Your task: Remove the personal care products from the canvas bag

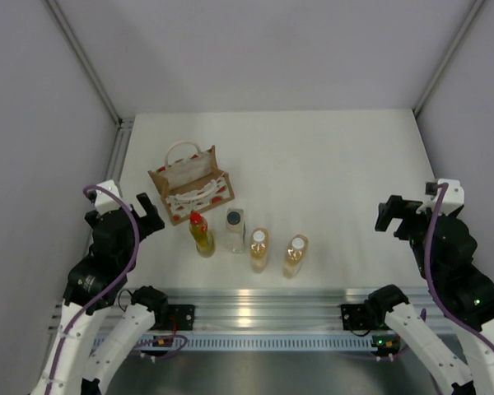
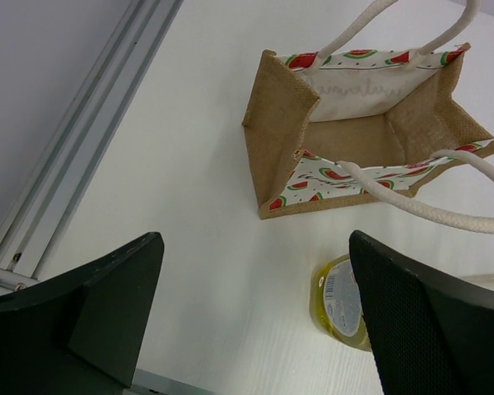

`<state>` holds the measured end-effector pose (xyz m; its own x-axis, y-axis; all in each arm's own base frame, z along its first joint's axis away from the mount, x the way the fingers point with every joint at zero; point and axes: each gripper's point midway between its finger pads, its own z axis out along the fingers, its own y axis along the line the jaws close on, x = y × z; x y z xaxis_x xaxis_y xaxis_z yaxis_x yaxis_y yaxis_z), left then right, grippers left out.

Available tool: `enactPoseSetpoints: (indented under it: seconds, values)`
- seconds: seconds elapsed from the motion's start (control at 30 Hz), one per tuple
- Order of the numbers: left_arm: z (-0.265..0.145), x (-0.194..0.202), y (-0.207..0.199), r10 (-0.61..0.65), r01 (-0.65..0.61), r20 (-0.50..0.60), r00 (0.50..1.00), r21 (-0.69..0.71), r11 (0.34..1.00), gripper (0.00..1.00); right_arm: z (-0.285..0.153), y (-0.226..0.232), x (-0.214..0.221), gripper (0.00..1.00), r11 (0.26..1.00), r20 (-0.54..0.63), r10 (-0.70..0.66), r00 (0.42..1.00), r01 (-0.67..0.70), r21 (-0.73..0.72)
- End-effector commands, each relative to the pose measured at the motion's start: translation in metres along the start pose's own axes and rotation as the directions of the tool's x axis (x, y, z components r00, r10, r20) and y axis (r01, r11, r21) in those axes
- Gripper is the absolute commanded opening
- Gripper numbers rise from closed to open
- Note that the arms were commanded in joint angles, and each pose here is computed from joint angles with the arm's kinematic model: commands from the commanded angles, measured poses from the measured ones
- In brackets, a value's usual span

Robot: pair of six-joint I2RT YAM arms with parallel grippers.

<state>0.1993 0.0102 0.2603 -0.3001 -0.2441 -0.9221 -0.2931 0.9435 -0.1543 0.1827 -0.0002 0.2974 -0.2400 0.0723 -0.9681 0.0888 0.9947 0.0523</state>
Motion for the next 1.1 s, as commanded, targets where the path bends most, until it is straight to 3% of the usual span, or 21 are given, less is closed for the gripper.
enactPoseSetpoints:
  seconds: [0.0, 0.23, 1.07]
  values:
    - [0.0, -0.01, -0.012, -0.042, 0.038, 0.049, 0.998, 0.066, 0.997, 0.98, -0.002, 0.004, 0.002, 0.99, 0.999, 0.002, -0.011, 1.0, 0.012, -0.03]
    - [-0.003, -0.007, -0.022, -0.062, 0.054, 0.056, 0.996, 0.136, 0.989, 0.98, -0.005, 0.007, 0.002, 0.99, 0.998, 0.013, -0.015, 1.0, 0.016, -0.058]
    - [0.002, -0.002, -0.026, -0.051, 0.046, 0.033, 0.998, 0.14, 0.989, 0.98, 0.014, 0.022, 0.01, 1.0, 0.997, -0.038, 0.005, 0.999, -0.008, -0.075]
